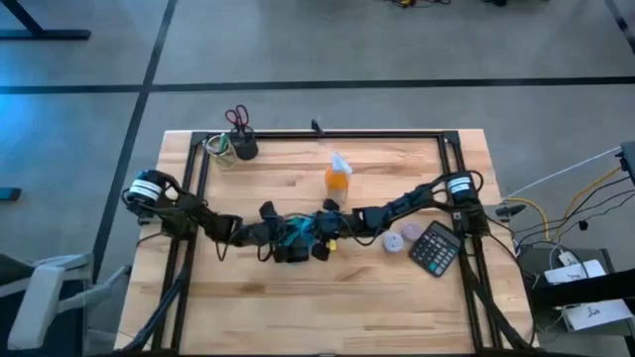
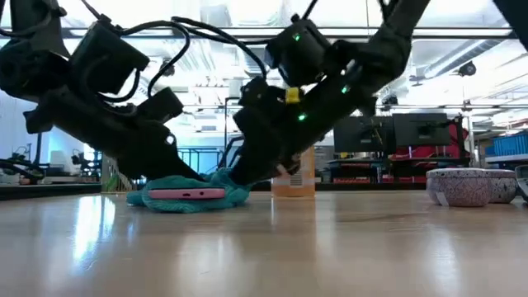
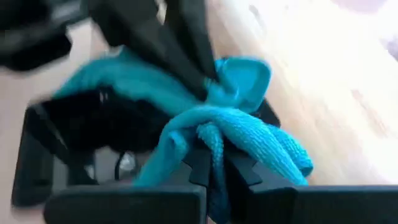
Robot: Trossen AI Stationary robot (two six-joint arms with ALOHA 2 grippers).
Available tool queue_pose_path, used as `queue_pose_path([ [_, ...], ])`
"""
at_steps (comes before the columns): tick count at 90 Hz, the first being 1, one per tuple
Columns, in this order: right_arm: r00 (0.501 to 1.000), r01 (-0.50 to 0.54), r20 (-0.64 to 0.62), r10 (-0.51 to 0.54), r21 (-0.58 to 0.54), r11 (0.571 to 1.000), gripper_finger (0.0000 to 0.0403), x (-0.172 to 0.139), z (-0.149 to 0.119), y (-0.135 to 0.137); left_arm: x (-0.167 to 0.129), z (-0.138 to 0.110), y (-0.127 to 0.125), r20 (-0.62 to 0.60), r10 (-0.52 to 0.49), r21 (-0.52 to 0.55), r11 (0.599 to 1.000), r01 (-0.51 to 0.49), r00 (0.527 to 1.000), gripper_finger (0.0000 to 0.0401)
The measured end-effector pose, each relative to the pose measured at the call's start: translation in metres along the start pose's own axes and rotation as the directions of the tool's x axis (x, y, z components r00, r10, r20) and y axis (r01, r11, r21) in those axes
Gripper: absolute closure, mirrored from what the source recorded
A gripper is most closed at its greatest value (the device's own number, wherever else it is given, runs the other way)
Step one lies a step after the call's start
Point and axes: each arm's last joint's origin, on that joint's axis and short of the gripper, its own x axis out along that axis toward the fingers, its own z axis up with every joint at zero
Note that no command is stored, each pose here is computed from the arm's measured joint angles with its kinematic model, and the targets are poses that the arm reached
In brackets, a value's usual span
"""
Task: Apply microfiber cloth
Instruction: Wipe the front and back of the cellphone using the blue microfiber cloth
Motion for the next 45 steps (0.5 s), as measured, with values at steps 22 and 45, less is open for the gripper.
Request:
queue_pose_path([
  [22, 0.999, 0.028, 0.045, -0.027, -0.041, 0.999, 0.0403, 0.016, 0.008, 0.000, -0.003, -0.003, 0.003, 0.002, 0.021, -0.004, 1.000, -0.021, 1.000, 0.0401],
  [45, 0.996, 0.056, 0.068, -0.055, -0.018, 0.998, 0.0403, 0.019, 0.013, -0.017, -0.024, 0.004, 0.004, 0.054, -0.032, -0.018, 0.999, 0.033, 0.998, 0.0401],
])
